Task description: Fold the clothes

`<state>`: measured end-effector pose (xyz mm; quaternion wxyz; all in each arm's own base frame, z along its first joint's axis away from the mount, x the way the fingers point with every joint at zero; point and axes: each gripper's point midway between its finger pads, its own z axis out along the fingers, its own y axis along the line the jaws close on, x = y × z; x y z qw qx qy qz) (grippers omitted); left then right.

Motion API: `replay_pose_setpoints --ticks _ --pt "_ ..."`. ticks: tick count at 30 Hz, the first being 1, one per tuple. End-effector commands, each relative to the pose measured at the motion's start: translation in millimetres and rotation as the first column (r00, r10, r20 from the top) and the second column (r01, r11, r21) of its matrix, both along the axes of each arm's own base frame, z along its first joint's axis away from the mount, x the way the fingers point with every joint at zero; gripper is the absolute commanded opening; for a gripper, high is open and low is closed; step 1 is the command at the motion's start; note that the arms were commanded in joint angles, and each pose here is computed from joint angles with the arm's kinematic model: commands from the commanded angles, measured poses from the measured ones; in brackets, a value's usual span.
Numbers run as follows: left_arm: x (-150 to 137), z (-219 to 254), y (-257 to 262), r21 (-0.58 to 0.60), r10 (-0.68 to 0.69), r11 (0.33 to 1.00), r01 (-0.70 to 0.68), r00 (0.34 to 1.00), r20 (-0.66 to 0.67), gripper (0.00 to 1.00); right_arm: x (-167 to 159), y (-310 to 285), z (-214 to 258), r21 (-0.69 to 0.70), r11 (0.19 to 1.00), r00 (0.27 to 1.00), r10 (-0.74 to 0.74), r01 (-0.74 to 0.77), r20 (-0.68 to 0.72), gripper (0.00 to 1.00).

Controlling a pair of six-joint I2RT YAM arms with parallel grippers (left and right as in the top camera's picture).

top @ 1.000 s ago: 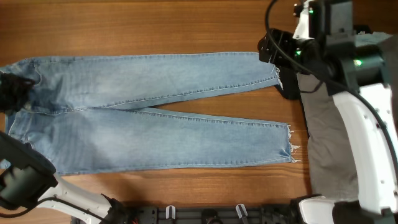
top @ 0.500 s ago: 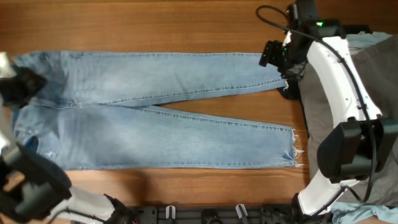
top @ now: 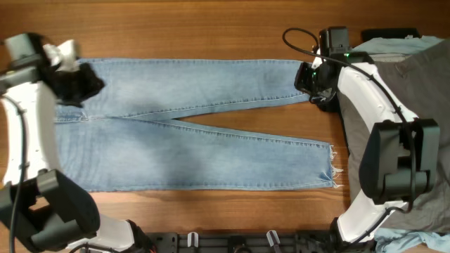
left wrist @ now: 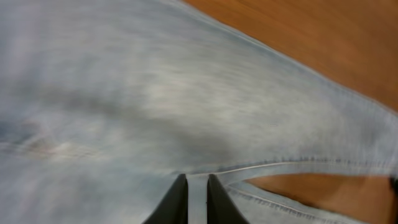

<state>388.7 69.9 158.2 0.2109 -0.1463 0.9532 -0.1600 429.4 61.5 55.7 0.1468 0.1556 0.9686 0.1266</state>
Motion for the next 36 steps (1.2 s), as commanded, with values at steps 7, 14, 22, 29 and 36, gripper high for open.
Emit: replay_pose_setpoints --ticks 7,14,22,29,36 --pt "7.1 -56.2 -94.2 0.042 -0.285 0.957 0.288 0.956 -0.073 0.10 30.1 -6.6 -100.8 0.089 0.915 0.918 -0.387 0.395 -0.089 0.04" --pt "10.5 -57.1 -95.8 0.042 -0.288 0.956 0.291 0.956 -0.062 0.59 139.2 31.1 -20.4 0.402 0.904 0.901 -0.291 0.149 0.322 0.04" --pt "-11.5 -62.1 -97.2 -0.014 -0.269 0.963 0.270 0.951 -0.153 0.38 20.4 23.8 170.1 0.103 0.977 0.917 0.135 -0.186 0.376 0.37" --pt "-53.1 -25.7 -12.2 -0.052 0.066 0.996 -0.079 0.975 -0.210 0.29 -131.3 -2.8 93.1 0.056 0.998 0.969 0.017 -0.003 -0.246 0.43" --pt "-82.9 -18.0 47.2 -0.077 0.323 0.933 -0.352 0.912 -0.255 0.35 -230.3 -8.8 -20.5 -0.038 0.960 0.775 -0.247 0.277 -0.581 0.58"
